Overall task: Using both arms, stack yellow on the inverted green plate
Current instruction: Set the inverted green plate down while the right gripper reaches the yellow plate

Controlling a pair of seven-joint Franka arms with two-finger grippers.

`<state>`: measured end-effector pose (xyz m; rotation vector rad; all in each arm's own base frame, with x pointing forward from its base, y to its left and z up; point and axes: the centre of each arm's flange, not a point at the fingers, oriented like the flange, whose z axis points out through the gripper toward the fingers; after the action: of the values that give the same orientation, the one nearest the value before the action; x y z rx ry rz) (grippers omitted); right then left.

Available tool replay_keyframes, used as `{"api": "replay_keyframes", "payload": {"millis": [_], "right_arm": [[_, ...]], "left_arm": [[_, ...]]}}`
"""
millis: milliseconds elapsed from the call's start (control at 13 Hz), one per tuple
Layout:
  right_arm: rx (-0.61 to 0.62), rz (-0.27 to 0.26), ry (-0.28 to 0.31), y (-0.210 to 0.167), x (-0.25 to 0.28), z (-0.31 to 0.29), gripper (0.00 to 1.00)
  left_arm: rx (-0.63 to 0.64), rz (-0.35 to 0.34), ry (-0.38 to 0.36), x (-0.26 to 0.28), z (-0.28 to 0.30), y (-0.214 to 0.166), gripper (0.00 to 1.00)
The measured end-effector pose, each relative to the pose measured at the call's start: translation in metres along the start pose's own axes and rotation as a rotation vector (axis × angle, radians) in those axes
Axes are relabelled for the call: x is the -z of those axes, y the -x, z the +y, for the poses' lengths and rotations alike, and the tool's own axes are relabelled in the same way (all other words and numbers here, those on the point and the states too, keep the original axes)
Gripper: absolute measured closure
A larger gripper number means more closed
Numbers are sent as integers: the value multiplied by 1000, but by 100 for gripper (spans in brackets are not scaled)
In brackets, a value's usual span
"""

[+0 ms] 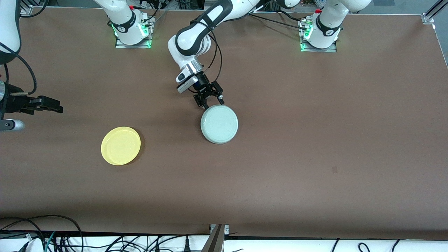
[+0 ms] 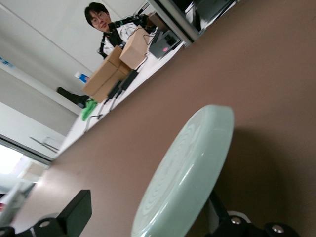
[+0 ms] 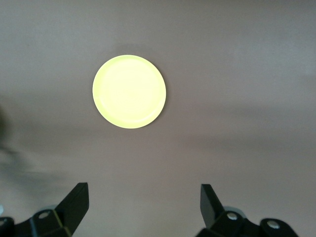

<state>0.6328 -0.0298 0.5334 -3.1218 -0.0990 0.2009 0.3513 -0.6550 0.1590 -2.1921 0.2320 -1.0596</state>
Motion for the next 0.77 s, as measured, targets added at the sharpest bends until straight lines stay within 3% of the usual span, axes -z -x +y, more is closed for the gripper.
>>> {"api": "replay_keyframes", "payload": {"millis": [232, 386, 540, 772], "right_arm": [[16, -16, 2, -13, -20, -9, 0], [12, -10, 13, -28, -43, -5, 0], [5, -11, 21, -50, -81, 3, 0], [-15, -30, 26, -76, -146, 19, 0]], "left_arm": [[257, -99, 193, 21, 16, -4, 0], [454, -206, 337, 25, 24, -15, 0], [625, -373, 457, 6, 20, -44, 0], [859, -641, 554, -47, -29, -121, 0]]}}
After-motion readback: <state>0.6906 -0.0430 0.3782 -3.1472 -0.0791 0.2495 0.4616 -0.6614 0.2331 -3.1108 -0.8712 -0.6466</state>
